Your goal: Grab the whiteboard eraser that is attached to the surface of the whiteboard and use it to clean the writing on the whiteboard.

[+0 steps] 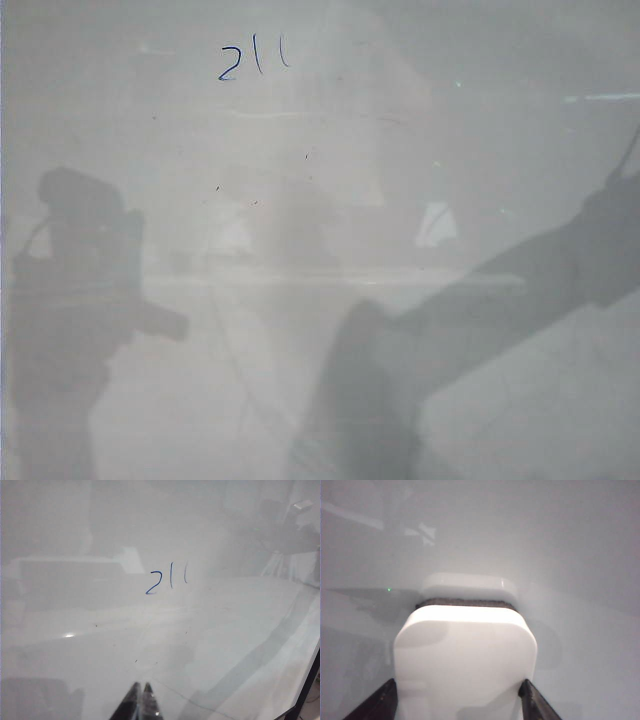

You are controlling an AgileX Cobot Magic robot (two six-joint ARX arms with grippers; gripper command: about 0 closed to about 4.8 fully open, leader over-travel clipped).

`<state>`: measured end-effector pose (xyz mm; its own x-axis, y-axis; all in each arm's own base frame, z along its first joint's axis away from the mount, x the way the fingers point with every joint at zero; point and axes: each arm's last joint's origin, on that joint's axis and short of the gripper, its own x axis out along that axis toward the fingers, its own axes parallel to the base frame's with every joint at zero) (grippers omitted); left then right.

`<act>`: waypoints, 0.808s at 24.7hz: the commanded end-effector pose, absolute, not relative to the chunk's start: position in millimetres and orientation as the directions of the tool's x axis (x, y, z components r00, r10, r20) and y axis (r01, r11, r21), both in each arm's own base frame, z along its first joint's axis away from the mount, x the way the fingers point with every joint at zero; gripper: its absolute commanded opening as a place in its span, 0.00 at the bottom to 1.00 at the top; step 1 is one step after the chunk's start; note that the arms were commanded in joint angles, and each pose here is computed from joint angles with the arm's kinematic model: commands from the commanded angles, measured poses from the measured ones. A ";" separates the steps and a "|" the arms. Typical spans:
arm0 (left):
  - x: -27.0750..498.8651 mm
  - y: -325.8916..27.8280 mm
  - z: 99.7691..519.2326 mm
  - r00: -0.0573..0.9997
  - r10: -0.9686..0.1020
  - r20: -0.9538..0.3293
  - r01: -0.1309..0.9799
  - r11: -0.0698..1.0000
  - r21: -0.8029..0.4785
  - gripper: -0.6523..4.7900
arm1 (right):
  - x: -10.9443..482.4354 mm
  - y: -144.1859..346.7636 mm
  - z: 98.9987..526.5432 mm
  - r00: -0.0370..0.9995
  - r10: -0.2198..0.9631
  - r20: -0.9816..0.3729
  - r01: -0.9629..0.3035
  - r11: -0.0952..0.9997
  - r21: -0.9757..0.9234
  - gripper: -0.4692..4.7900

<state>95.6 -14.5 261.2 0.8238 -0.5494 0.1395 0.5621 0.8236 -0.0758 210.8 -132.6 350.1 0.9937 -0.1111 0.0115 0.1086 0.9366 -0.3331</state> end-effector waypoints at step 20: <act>95.5 -14.7 260.4 0.823 -0.554 0.125 0.565 0.821 -0.084 0.11 | 220.2 -134.6 347.8 0.998 -0.033 -0.054 0.015 0.955 -0.297 0.55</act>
<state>95.9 -14.5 258.6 0.8274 -0.5497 0.1155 0.5599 0.8233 -0.0927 223.5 -137.3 343.3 0.9975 -0.0385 -0.0589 0.0195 0.9555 -0.2942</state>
